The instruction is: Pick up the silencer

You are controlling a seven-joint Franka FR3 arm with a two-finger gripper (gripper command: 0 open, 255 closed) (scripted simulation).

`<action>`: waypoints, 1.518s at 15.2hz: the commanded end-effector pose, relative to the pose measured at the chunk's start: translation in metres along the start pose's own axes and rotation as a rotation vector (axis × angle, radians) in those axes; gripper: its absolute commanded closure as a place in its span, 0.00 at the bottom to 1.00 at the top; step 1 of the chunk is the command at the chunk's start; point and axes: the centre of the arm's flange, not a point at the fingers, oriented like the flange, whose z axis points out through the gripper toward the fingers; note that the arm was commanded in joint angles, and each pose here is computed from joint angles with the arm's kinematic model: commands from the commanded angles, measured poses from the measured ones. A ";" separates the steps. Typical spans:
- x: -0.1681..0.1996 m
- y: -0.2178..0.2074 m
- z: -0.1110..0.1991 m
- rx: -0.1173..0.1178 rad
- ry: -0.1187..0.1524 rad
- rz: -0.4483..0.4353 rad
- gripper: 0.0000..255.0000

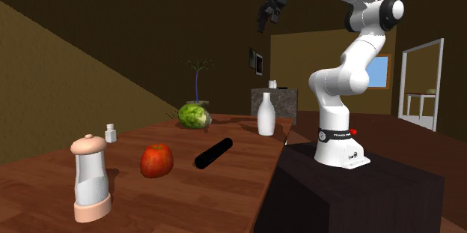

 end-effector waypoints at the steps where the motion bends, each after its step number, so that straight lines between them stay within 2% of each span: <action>1: 0.000 0.000 0.000 0.000 0.000 0.000 0.00; 23: 0.033 0.136 0.259 0.033 -0.163 -0.420 0.00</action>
